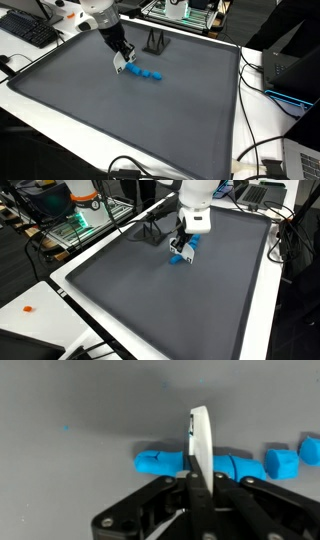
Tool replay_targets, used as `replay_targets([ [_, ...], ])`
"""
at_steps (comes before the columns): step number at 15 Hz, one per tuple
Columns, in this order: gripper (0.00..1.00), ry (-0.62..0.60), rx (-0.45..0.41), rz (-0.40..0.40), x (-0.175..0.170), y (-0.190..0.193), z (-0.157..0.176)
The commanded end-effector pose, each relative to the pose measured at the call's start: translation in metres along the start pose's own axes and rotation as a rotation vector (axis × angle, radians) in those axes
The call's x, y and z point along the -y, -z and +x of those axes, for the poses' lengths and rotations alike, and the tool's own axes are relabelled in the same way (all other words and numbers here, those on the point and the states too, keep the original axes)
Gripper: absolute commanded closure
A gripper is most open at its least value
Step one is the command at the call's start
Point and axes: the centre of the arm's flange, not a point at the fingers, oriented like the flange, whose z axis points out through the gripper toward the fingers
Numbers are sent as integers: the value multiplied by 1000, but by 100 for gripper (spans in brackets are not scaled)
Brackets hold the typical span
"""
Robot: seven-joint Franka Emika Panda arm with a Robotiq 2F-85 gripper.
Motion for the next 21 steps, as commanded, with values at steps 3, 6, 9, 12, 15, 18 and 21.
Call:
replay_targets([
  [3,99,-11,-1,-6,-5,-10,-7],
  [6,99,-13,-23,-8,-5,5,-10],
  [9,99,-25,-54,-3,-5,24,-15],
  [12,99,-78,-76,28,-4,48,-20],
  [15,99,-198,-77,79,1,68,-30],
  [18,99,-362,-55,101,9,78,-46],
  [21,99,-494,-48,131,16,80,-65],
])
